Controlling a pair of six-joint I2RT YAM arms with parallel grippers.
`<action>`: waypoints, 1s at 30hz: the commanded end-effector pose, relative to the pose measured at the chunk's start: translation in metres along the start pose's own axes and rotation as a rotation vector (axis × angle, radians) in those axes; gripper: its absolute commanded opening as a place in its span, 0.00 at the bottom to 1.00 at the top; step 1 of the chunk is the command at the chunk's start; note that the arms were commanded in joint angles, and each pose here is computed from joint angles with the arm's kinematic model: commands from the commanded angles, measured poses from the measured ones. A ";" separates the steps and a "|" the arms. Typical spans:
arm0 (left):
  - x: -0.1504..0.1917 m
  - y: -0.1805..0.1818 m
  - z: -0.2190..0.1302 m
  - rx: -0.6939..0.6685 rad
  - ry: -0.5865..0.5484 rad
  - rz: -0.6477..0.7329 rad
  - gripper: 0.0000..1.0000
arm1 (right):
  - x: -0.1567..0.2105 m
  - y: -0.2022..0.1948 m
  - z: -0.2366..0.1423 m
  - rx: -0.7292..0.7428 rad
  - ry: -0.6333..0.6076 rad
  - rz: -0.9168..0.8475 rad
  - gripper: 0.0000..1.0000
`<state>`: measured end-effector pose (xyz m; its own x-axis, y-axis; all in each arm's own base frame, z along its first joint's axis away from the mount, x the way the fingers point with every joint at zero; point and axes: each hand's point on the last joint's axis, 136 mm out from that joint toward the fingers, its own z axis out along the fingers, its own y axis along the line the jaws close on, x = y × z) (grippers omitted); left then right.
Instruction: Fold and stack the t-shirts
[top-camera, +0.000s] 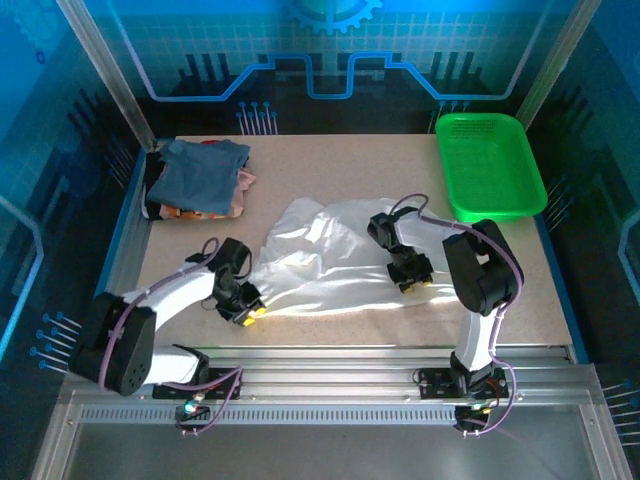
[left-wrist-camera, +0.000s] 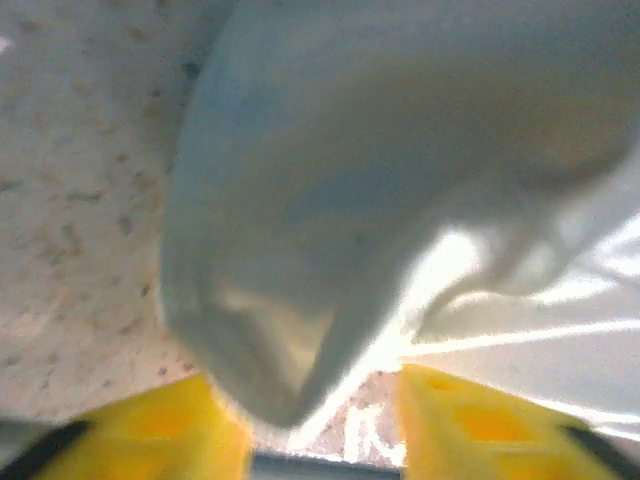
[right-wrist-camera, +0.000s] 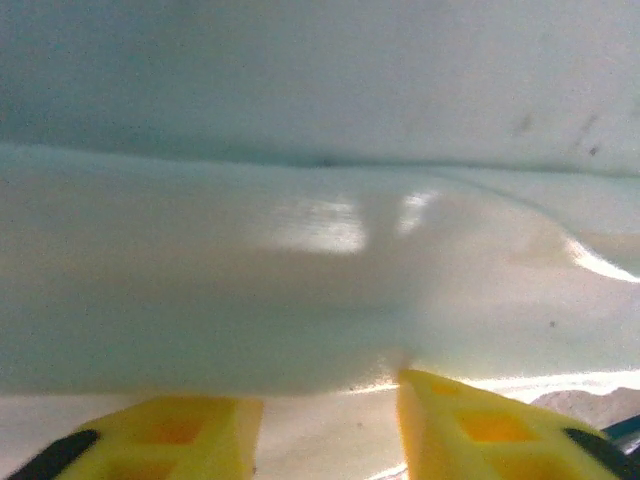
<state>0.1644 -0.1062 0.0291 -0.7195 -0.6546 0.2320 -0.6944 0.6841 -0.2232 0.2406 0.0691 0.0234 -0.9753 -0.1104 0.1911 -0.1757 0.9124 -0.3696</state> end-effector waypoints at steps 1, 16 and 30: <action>-0.006 -0.028 -0.036 0.054 -0.060 0.005 0.60 | 0.002 0.004 -0.021 -0.044 -0.050 -0.013 0.53; -0.088 -0.127 -0.034 0.199 -0.142 -0.044 0.83 | -0.013 0.020 -0.115 -0.350 -0.329 -0.027 0.77; -0.101 -0.120 -0.010 0.163 -0.151 -0.131 0.78 | -0.005 0.017 -0.112 -0.351 -0.321 -0.011 0.76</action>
<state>0.3258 -0.1224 0.0472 -0.6245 -0.7718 0.1198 -0.7491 0.5485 -0.3715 0.2664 0.1285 0.1170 -0.9758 -0.1726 -0.1342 -0.1695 0.9849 -0.0340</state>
